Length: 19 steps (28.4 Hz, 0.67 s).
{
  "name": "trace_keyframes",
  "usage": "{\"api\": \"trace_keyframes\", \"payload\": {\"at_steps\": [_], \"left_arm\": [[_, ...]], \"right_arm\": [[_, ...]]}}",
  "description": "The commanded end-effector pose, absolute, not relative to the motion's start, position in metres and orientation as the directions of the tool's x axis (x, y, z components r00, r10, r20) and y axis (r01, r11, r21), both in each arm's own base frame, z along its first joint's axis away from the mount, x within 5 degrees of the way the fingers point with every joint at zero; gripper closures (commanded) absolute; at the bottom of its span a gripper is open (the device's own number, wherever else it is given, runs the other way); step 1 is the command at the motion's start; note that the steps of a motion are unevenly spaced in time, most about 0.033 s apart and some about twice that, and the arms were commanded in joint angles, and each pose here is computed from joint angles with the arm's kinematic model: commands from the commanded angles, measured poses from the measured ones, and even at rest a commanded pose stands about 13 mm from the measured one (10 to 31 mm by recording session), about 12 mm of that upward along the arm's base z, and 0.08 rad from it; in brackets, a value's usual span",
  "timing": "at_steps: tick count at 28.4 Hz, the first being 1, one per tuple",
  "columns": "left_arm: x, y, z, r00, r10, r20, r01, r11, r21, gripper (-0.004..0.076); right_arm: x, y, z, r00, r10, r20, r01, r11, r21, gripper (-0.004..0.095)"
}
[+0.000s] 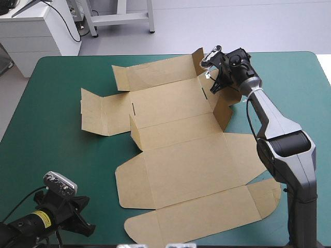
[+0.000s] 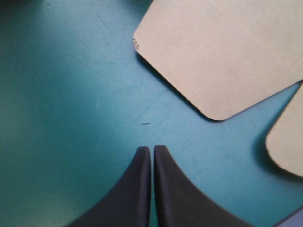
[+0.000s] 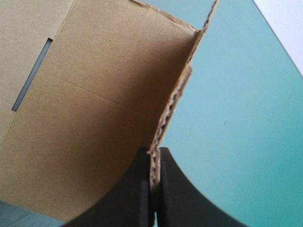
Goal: Fold the box
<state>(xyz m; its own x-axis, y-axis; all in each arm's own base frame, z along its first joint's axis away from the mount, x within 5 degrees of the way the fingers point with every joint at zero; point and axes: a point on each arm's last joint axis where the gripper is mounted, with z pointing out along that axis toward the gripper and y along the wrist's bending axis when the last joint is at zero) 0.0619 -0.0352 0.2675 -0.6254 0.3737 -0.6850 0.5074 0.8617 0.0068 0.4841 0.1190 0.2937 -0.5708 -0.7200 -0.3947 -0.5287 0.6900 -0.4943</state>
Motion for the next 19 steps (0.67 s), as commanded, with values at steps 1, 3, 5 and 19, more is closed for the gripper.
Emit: {"api": "trace_keyframes", "payload": {"at_steps": [1, 3, 5, 19], "left_arm": [[0.066, -0.038, 0.278, -0.592, 0.337, -0.732, 0.504, 0.863, -0.010, 0.0723], [0.066, -0.038, 0.278, -0.593, 0.335, -0.732, 0.503, 0.864, -0.011, 0.0723], [0.066, -0.038, 0.278, -0.593, 0.335, -0.732, 0.503, 0.864, -0.011, 0.0723], [0.066, -0.038, 0.278, -0.593, 0.335, -0.732, 0.503, 0.864, -0.011, 0.0723]], "right_arm": [[0.478, 0.123, 0.340, -0.383, -0.800, -0.462, -0.543, 0.600, -0.588, 0.0929], [0.479, 0.128, 0.341, -0.300, -0.838, -0.455, -0.578, 0.540, -0.612, 0.0929], [0.480, 0.131, 0.342, -0.250, -0.852, -0.460, -0.592, 0.511, -0.624, 0.0929], [0.473, 0.178, 0.354, 0.172, -0.912, -0.371, -0.598, 0.203, -0.775, 0.0928]]}}
